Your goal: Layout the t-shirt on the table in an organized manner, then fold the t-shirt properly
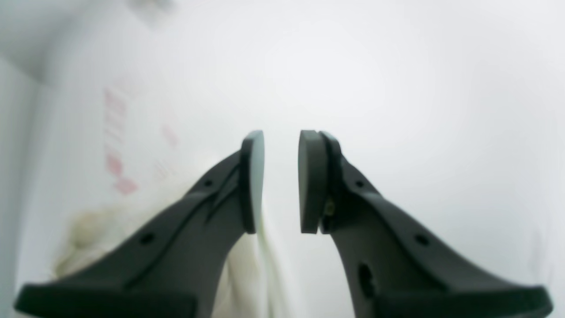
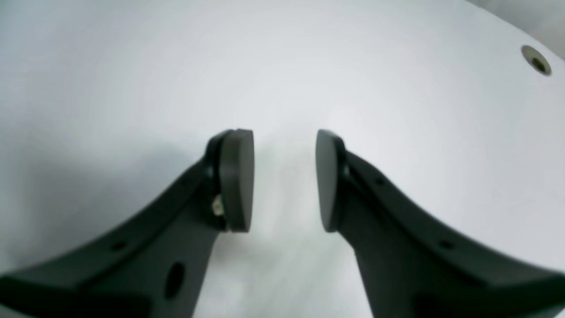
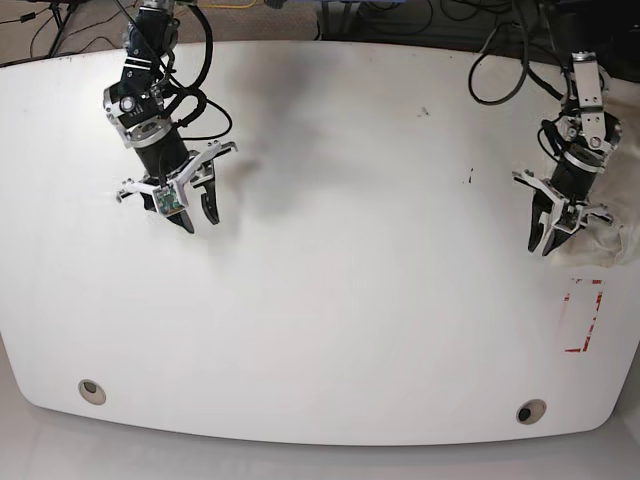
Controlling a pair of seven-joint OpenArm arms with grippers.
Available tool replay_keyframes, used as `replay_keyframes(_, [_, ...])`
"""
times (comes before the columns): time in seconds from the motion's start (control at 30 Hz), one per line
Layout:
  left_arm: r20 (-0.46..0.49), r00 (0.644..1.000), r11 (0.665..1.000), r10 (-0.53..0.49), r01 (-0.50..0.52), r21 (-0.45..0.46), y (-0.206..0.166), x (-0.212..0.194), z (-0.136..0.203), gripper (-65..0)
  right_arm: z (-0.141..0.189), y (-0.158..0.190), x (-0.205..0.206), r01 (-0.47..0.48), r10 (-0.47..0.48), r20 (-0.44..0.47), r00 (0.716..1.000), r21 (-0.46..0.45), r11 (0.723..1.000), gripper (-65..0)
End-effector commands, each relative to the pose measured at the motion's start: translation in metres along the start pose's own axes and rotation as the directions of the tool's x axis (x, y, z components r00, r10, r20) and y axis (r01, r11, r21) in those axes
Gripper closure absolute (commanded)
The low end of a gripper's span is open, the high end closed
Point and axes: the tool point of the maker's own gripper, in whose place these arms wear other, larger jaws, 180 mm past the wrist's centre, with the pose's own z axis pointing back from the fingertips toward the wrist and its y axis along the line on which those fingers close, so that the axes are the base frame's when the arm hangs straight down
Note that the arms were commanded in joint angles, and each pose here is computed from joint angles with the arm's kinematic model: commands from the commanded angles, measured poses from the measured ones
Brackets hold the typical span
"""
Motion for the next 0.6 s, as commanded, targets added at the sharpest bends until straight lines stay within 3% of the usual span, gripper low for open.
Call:
replay_keyframes(0.0, [0.102, 0.995, 1.0, -0.004, 0.002, 0.022, 0.0, 0.026, 0.002, -12.1, 0.004, -0.002, 0.003, 0.019, -0.018, 0.053, 0.998, -0.01, 1.0, -21.7])
replay_keyframes(0.27, [0.131, 0.991, 1.0, 0.031, -0.03, -0.01, -0.044, 0.035, 0.029, -12.1, 0.037, -0.015, -0.025, 0.057, -0.056, 0.018, 0.998, -0.072, 0.996, -21.7])
replay_keyframes(0.57, [0.06, 0.989, 0.988, 0.134, -0.129, -0.089, -0.114, 0.022, 0.082, -12.1, 0.075, 0.005, -0.055, 0.204, -0.205, -0.017, 0.979, -0.047, 0.978, -21.7])
